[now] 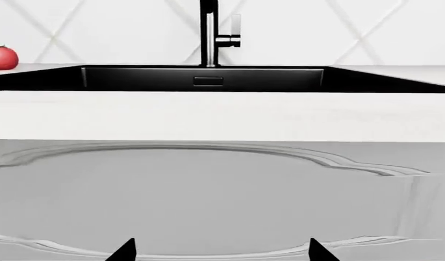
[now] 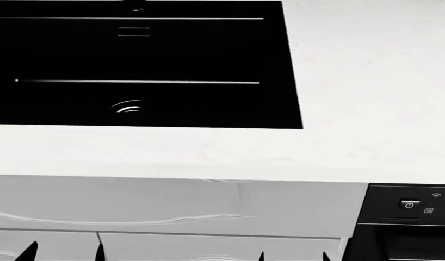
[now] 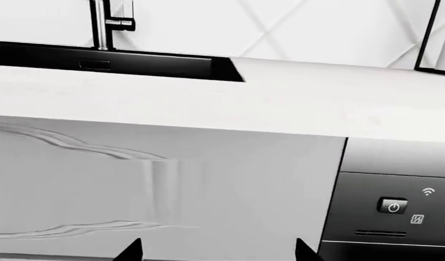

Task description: Place the avocado, onion, tomato and bell pepper on the cutting board.

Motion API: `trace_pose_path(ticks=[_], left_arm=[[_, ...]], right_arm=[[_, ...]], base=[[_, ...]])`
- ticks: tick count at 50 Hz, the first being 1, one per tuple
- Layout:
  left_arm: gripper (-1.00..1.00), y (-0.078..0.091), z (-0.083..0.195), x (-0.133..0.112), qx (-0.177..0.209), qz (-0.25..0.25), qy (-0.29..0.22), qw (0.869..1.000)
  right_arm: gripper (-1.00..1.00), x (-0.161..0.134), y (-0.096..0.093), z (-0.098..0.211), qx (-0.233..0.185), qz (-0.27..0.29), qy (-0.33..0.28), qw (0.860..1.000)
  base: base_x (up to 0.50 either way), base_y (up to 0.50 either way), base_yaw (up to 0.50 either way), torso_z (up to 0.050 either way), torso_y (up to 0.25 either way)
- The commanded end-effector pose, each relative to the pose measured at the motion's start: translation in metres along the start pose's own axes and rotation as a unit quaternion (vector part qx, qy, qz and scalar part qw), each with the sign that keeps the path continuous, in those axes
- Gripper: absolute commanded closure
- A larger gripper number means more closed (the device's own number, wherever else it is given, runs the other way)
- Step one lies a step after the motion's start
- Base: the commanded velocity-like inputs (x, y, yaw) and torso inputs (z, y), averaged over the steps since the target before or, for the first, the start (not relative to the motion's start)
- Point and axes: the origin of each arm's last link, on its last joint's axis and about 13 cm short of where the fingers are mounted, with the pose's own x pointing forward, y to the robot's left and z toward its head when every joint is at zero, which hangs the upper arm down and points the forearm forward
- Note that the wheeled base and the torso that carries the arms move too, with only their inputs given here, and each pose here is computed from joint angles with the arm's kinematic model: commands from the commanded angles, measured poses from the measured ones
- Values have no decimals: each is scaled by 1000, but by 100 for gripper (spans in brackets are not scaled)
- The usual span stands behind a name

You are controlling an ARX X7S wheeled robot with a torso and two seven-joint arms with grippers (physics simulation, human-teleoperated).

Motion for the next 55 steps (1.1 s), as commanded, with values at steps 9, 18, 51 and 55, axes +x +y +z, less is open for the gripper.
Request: trace_pose_path(ticks=[9, 18, 51, 55], left_arm=[[-100, 0, 0, 0, 2, -1, -1, 1000], [-100, 0, 0, 0, 4, -1, -3, 1000], [-100, -1, 1, -1, 7, -2, -8, 1000], [-100, -1, 0, -1, 9, -4, -7, 1000]], right_arm=[[-100, 0, 0, 0, -1, 0, 1, 1000], [-100, 0, 0, 0, -1, 0, 1, 1000], [-100, 0, 0, -1, -3, -1, 0, 1000], [-100, 0, 0, -1, -2, -1, 1, 1000]], base=[[0, 378, 0, 0, 0], [0, 379, 0, 0, 0], [0, 380, 0, 0, 0], [0, 381, 0, 0, 0]])
